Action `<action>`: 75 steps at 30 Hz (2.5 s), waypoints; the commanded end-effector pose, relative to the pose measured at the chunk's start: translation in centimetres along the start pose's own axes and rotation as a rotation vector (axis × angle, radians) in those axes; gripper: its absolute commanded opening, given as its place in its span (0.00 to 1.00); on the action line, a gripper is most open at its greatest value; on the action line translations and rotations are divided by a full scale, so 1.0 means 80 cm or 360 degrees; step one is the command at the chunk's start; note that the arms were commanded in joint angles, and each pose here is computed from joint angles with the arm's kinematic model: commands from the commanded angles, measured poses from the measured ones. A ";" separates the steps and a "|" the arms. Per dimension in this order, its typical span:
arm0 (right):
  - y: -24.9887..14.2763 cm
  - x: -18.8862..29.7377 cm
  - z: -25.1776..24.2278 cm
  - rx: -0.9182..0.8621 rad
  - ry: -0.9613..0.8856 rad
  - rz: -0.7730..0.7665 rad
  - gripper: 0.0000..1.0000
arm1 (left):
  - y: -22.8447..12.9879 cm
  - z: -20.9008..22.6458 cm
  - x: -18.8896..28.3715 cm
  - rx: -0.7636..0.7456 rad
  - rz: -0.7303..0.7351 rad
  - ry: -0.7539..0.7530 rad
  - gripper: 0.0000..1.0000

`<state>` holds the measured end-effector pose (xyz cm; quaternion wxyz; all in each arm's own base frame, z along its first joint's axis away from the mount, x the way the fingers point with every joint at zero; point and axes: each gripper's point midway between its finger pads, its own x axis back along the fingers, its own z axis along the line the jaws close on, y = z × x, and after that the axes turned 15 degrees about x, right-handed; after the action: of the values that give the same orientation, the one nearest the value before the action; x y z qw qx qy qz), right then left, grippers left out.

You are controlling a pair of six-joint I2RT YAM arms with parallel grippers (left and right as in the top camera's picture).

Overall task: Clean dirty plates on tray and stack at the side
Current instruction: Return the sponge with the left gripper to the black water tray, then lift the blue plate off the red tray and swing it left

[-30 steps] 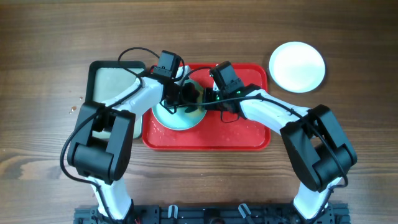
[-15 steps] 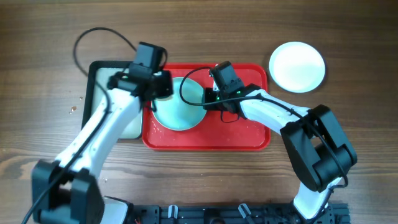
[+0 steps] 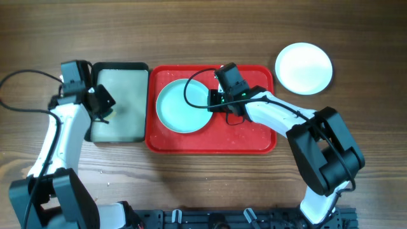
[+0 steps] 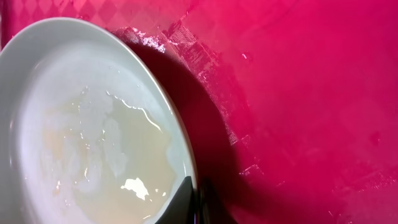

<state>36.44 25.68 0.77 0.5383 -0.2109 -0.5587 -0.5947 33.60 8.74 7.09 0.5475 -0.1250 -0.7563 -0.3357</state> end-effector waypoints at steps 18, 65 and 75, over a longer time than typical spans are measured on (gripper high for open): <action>0.150 0.146 -0.009 0.0409 -0.0514 -0.0674 0.04 | -0.050 -0.032 -0.019 -0.0165 0.0186 -0.0360 0.04; 0.190 0.182 0.316 0.2349 -0.0890 -0.1892 0.05 | -0.021 0.020 -0.027 0.0101 0.0045 -0.0059 0.04; 0.172 0.146 0.331 0.2656 -0.1141 -0.1930 0.05 | -0.024 0.017 -0.027 0.0100 0.0064 -0.0082 0.04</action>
<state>35.44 47.15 23.50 -0.0601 0.3683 -0.9252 -0.0684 32.28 8.58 4.08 0.5418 -0.1344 -0.7715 -0.3053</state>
